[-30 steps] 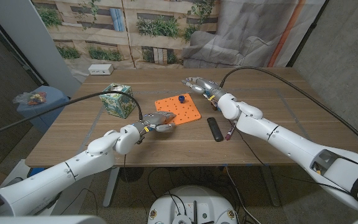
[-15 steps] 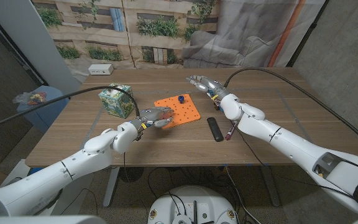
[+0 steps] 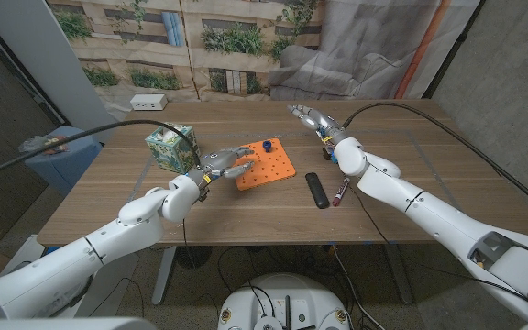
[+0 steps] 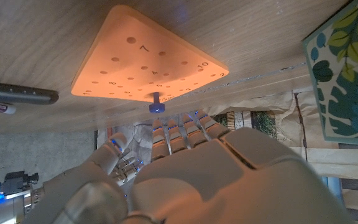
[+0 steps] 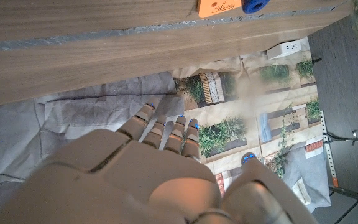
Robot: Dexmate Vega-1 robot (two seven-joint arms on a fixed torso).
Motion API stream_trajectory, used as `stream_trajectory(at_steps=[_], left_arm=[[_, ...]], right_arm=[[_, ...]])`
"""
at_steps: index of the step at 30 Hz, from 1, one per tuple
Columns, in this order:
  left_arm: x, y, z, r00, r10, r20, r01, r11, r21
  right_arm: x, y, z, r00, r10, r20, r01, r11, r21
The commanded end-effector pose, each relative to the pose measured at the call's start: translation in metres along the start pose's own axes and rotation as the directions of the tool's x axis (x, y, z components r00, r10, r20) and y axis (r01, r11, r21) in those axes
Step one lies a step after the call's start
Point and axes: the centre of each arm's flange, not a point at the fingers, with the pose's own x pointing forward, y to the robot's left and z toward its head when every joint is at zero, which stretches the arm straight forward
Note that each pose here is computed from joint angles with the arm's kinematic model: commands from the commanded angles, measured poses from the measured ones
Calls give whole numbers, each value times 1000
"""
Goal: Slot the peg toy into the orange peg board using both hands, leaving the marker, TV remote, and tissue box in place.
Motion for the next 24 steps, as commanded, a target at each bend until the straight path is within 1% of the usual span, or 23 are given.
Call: stream_trajectory(at_steps=[1,5,7,9,11,13,14,17,20,22,23,24], left_arm=[[0,8,-8,996,81,-30,-84,991,-104],[0,10,-13,991,122,-54,-130,975,-180],[2,12,-16,989,131,-72,-143,970,-197],[6,14,-20,987,128,-96,-145,969,-202],[10,14,-26,985,142,-98,-162,959,-234],[15,15,-31,982,152,-115,-176,954,-243],[18,15,-33,981,157,-116,-182,949,-258],[24,13,-38,976,179,-125,-210,926,-313],[30,9,-44,975,190,-120,-220,908,-357],[33,8,-48,973,197,-118,-227,897,-379],[35,7,-49,971,207,-123,-239,886,-397],[36,5,-51,968,218,-127,-252,873,-417]], right_arm=[[-5,-17,-17,996,-52,-71,60,993,106],[-6,-21,-25,994,-64,-93,79,983,163],[-7,-22,-28,992,-74,-105,92,978,186],[-7,-23,-31,990,-82,-115,105,974,203],[-7,-23,-34,988,-90,-126,118,965,233],[-7,-24,-36,987,-94,-132,127,956,265],[-7,-24,-37,987,-93,-129,126,952,278],[-7,-26,-40,985,-101,-138,140,939,313],[-6,-28,-40,983,-93,-161,139,941,309],[-5,-30,-41,983,-83,-161,132,938,320],[-5,-32,-42,983,-77,-165,129,933,335],[-5,-33,-43,985,-66,-157,117,931,346]])
